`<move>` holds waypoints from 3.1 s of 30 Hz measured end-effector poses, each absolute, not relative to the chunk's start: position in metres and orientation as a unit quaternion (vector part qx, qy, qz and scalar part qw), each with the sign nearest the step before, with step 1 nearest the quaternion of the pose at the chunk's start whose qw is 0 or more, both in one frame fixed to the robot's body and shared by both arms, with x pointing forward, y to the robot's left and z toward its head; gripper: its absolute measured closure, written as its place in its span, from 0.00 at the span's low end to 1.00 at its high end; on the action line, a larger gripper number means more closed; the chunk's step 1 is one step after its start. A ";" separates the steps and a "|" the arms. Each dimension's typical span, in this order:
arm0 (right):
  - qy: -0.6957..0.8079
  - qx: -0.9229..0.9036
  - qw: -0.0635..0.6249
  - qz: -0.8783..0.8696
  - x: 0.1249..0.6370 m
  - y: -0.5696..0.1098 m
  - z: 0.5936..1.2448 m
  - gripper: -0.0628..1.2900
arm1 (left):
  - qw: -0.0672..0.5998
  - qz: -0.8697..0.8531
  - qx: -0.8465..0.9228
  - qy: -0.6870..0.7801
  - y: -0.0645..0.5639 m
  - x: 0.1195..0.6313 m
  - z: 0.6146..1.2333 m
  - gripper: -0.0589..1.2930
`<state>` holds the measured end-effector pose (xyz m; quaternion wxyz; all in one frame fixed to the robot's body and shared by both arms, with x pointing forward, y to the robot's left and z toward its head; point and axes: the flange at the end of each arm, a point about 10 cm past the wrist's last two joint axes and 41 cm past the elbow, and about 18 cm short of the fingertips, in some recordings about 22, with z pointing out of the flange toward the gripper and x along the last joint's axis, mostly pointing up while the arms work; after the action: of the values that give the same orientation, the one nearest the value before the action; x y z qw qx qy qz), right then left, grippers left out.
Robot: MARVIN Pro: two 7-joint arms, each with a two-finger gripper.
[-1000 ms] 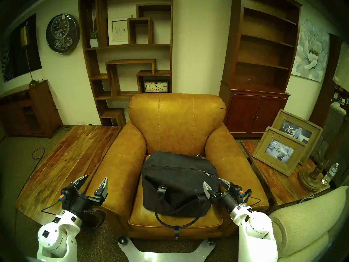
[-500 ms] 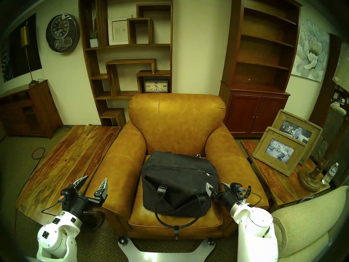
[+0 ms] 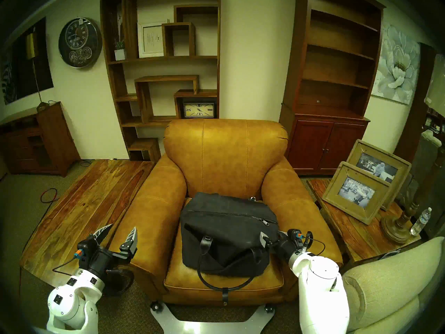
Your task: Open a bag with a zipper
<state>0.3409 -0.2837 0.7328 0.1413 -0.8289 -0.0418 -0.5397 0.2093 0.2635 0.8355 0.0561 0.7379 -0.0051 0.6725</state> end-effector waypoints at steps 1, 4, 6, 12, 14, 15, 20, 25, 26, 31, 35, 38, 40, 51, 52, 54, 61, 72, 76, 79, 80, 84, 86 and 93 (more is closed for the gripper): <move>-0.042 -0.828 0.141 -0.540 0.342 -0.284 0.733 0.05 | 0.056 0.673 0.738 -0.005 0.264 0.209 0.835 0.02; -0.047 -0.824 0.143 -0.546 0.348 -0.282 0.736 0.05 | 0.056 0.673 0.738 -0.005 0.264 0.209 0.836 0.02; -0.049 -0.823 0.144 -0.547 0.350 -0.281 0.738 0.05 | 0.056 0.673 0.738 -0.005 0.264 0.209 0.836 0.02; -0.053 -0.820 0.151 -0.549 0.357 -0.278 0.737 0.05 | 0.056 0.673 0.738 -0.005 0.264 0.209 0.836 0.02; -0.054 -0.822 0.154 -0.545 0.359 -0.277 0.733 0.05 | 0.056 0.673 0.737 -0.005 0.264 0.210 0.836 0.02; -0.054 -0.824 0.155 -0.543 0.359 -0.276 0.730 0.05 | 0.056 0.673 0.738 -0.005 0.264 0.210 0.836 0.02; -0.052 -0.828 0.159 -0.535 0.364 -0.275 0.719 0.05 | 0.056 0.673 0.737 -0.005 0.264 0.210 0.836 0.02; -0.052 -0.829 0.161 -0.533 0.369 -0.273 0.713 0.05 | 0.056 0.673 0.737 -0.005 0.263 0.210 0.836 0.02; -0.052 -0.829 0.161 -0.533 0.369 -0.272 0.712 0.05 | 0.056 0.673 0.737 -0.005 0.263 0.210 0.836 0.02; -0.055 -0.828 0.159 -0.536 0.375 -0.269 0.711 0.05 | 0.056 0.673 0.737 -0.005 0.263 0.210 0.836 0.02; -0.058 -0.825 0.158 -0.539 0.378 -0.266 0.714 0.20 | 0.056 0.673 0.737 -0.005 0.263 0.210 0.836 0.02; -0.060 -0.824 0.158 -0.540 0.379 -0.264 0.715 0.33 | 0.056 0.673 0.737 -0.005 0.263 0.210 0.836 0.02; -0.060 -0.824 0.158 -0.541 0.379 -0.264 0.715 0.55 | 0.055 0.673 0.737 -0.005 0.263 0.210 0.836 0.02; -0.068 -0.837 0.158 -0.519 0.378 -0.263 0.719 0.76 | 0.055 0.673 0.737 -0.005 0.263 0.210 0.836 0.02; -0.070 -0.838 0.158 -0.518 0.377 -0.263 0.720 0.78 | 0.055 0.673 0.737 -0.005 0.263 0.210 0.836 0.02; -0.074 -0.838 0.156 -0.518 0.375 -0.265 0.722 0.95 | 0.055 0.673 0.737 -0.005 0.263 0.210 0.836 0.02; -0.083 -0.832 0.155 -0.526 0.372 -0.264 0.729 0.97 | 0.055 0.673 0.737 -0.005 0.263 0.210 0.836 0.02; -0.104 -0.828 0.158 -0.528 0.377 -0.245 0.746 0.97 | 0.055 0.673 0.737 -0.005 0.263 0.210 0.836 0.02; -0.109 -0.829 0.157 -0.526 0.378 -0.241 0.751 0.97 | 0.055 0.673 0.737 -0.005 0.263 0.210 0.836 0.02; -0.114 -0.831 0.156 -0.521 0.378 -0.236 0.754 0.97 | 0.055 0.673 0.737 -0.005 0.263 0.210 0.836 0.02; -0.115 -0.833 0.156 -0.519 0.379 -0.234 0.755 0.97 | 0.055 0.673 0.737 -0.005 0.263 0.210 0.836 0.02; -0.116 -0.836 0.157 -0.512 0.380 -0.228 0.757 0.97 | 0.055 0.673 0.737 -0.005 0.263 0.210 0.836 0.02; -0.118 -0.836 0.161 -0.512 0.381 -0.225 0.759 0.97 | 0.055 0.673 0.737 -0.005 0.263 0.210 0.836 0.02; -0.120 -0.834 0.170 -0.511 0.381 -0.208 0.770 0.97 | 0.055 0.673 0.737 -0.005 0.263 0.210 0.836 0.02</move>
<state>0.3807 -0.2083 0.7704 0.1703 -0.8339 -0.1202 -0.5111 0.2097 0.2635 0.8363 0.0552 0.7372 -0.0051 0.6734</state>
